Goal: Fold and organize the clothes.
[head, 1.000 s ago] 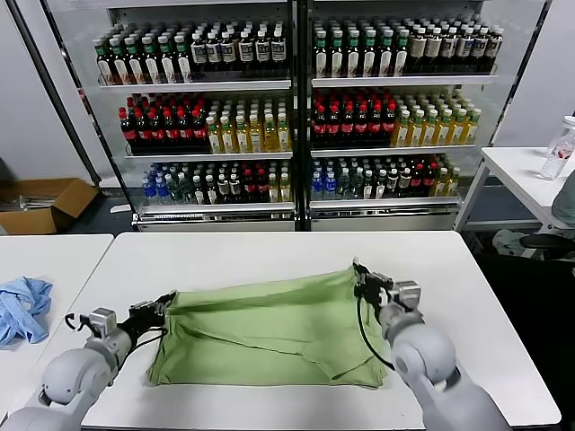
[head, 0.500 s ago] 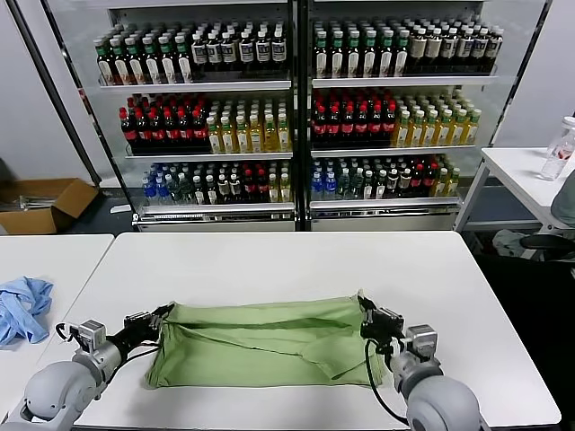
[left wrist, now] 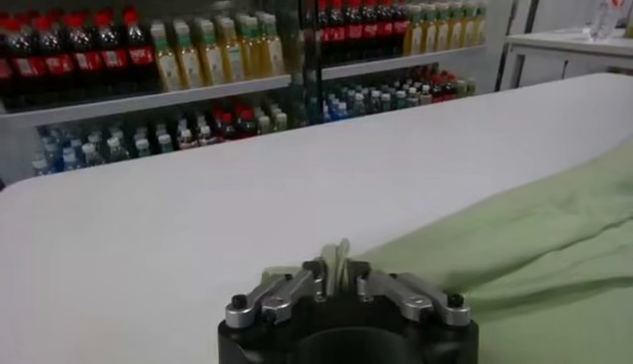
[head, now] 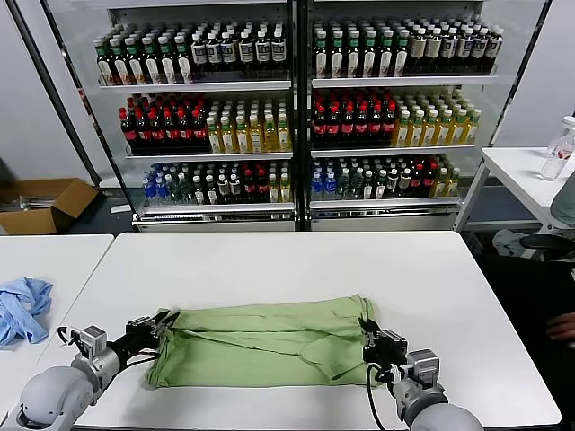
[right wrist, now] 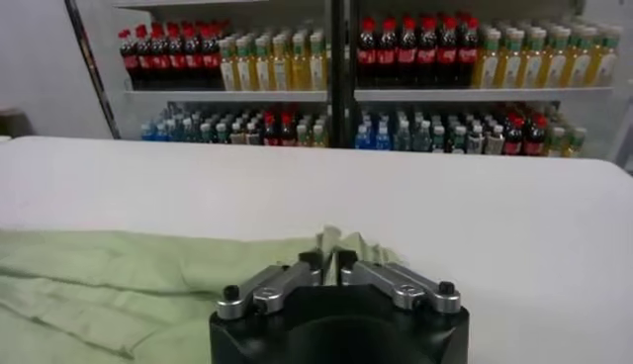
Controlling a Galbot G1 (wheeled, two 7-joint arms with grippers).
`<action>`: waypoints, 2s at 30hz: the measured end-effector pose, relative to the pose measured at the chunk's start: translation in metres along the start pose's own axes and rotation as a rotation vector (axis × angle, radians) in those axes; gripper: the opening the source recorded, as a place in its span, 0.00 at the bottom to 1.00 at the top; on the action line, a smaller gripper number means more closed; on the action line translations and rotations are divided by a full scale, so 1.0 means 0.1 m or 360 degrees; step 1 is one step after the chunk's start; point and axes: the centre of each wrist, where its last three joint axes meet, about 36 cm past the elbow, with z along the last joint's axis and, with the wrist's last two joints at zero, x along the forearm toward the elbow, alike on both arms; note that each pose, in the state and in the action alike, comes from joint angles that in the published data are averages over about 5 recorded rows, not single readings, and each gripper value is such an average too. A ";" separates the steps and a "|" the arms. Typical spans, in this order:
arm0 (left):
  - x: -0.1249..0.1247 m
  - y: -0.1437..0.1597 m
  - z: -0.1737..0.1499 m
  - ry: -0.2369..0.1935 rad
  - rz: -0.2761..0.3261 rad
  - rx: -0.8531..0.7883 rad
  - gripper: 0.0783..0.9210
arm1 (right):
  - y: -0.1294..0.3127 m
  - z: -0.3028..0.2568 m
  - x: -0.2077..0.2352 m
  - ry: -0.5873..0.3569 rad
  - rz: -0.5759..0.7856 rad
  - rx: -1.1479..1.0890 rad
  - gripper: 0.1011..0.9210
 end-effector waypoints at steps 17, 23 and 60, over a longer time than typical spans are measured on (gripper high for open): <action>0.05 -0.79 0.01 0.0113 -0.0515 0.0219 0.86 | 0.03 -0.01 0.03 -0.0044 0.0024 0.0078 0.85; -0.01 -0.91 0.02 0.0163 -0.0583 0.0368 0.79 | 0.04 0.02 0.03 -0.0042 0.0034 0.0090 0.88; 0.50 -0.64 -0.44 0.0029 -0.0844 -0.0025 0.00 | 0.02 -0.01 0.07 -0.0075 0.0080 0.0130 0.88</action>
